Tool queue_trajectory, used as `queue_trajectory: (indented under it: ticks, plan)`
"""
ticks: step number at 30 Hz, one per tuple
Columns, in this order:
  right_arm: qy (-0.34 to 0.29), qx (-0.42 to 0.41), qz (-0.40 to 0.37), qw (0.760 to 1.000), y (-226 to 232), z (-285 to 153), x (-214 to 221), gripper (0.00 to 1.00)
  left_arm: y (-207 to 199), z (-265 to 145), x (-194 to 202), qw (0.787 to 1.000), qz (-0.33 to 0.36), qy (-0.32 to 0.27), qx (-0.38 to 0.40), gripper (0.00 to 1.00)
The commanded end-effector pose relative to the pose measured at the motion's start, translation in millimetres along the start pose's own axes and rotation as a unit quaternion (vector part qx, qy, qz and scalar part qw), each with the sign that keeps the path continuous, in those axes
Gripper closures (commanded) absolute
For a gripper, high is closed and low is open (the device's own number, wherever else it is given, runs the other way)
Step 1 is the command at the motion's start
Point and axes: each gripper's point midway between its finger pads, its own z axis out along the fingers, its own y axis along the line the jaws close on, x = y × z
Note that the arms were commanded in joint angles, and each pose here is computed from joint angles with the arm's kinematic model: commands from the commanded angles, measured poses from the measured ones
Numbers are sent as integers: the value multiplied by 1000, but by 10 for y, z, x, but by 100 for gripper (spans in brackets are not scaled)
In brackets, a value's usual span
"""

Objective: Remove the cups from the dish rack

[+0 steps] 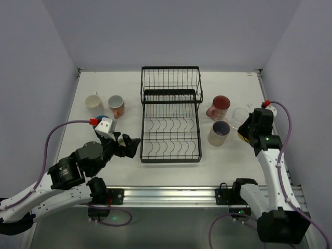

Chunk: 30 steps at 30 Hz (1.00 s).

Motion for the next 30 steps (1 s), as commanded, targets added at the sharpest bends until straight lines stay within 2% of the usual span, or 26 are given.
queue_trajectory:
  ticks: [1,11,16,17,21,26,27,29,30]
  plan:
    - [14,-29,-9,999,98,231,25,100,157,-50,98,1000,21,-2,-16,0]
    - [86,38,5,996,-210,671,488,100,176,-90,105,1000,16,-12,-7,0]
    - [111,69,9,991,-323,789,621,89,190,-128,79,1000,9,-21,-3,0]
    - [114,70,10,991,-328,803,630,83,208,-137,66,1000,8,-25,-7,0]
    - [118,68,10,991,-313,820,635,70,261,-191,-2,999,-1,-43,-12,0]
    - [83,50,15,995,-206,684,396,54,275,-201,-11,999,-2,-47,-13,0]
    - [77,43,15,996,-174,643,348,44,278,-201,-13,999,-1,-47,-14,0]
    - [53,27,17,998,-108,491,195,37,279,-186,-1,999,1,-44,-17,0]
    - [43,19,15,999,-78,426,137,29,281,-181,2,999,3,-42,-19,0]
